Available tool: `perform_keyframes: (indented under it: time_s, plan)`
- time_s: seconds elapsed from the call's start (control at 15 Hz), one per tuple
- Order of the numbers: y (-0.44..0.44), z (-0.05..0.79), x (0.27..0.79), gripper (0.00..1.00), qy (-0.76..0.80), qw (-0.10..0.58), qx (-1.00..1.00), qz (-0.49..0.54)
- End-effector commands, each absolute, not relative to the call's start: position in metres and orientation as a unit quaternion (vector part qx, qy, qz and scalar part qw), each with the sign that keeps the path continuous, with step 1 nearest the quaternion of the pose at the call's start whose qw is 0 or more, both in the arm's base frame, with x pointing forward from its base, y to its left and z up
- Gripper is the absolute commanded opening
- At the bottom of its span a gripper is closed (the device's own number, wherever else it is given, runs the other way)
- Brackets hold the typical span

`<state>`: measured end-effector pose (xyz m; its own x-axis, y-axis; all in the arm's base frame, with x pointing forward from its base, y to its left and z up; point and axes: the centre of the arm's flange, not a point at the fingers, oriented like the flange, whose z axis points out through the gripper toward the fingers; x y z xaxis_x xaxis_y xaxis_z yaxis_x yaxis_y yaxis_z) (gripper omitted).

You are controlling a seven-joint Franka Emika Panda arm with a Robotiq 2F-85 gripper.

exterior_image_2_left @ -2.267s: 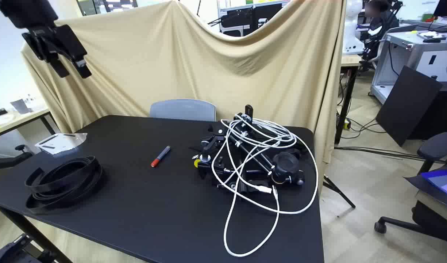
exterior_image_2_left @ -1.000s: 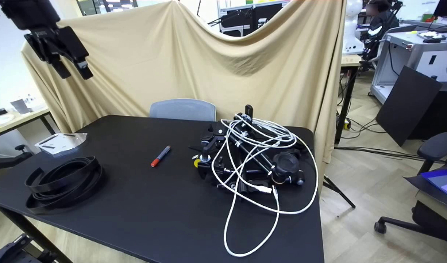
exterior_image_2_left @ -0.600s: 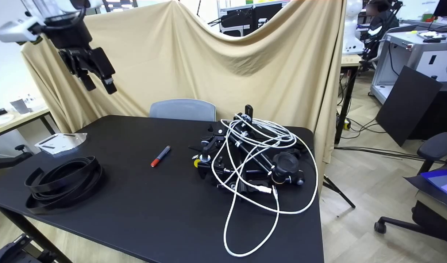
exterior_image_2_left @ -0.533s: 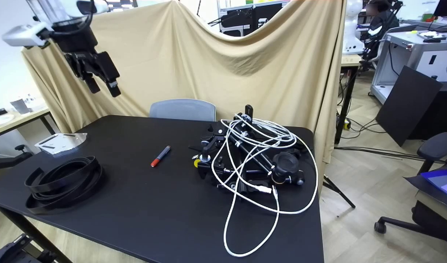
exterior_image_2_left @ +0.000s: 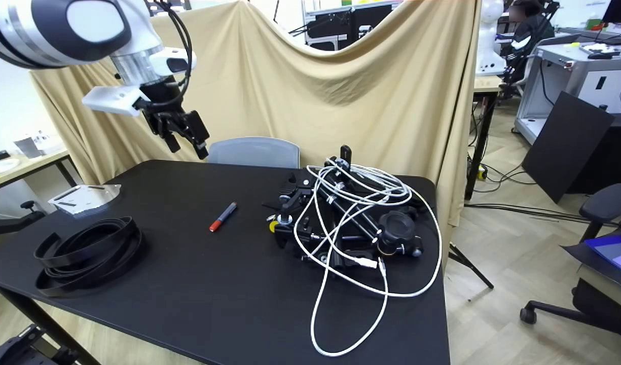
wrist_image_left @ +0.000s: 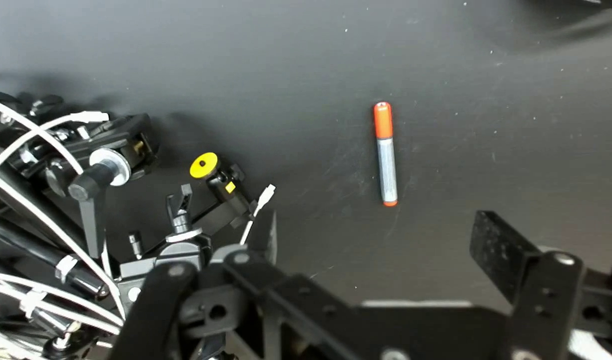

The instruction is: Pick up the pen from the table and move it slightly to the left.

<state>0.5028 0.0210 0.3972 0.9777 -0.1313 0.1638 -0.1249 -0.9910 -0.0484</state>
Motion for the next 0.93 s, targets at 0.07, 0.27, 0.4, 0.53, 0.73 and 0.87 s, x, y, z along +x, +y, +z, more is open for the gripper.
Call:
perform_keyframes:
  time_s: [0.07, 0.27, 0.4, 0.53, 0.73, 0.87]
  plan:
    - [0.035, 0.359, 0.533, 1.0, 0.054, 0.025, -0.991, -0.119]
    - [0.047, 0.325, 0.54, 1.0, 0.019, 0.042, -0.994, -0.102]
    - [0.059, 0.303, 0.541, 1.0, -0.014, 0.046, -0.996, -0.079]
    - [0.058, 0.304, 0.528, 1.0, -0.005, 0.039, -0.996, -0.08]
    - [0.061, 0.292, 0.532, 1.0, -0.013, 0.039, -0.997, -0.07]
    - [0.061, 0.292, 0.533, 1.0, -0.015, 0.039, -0.997, -0.07]
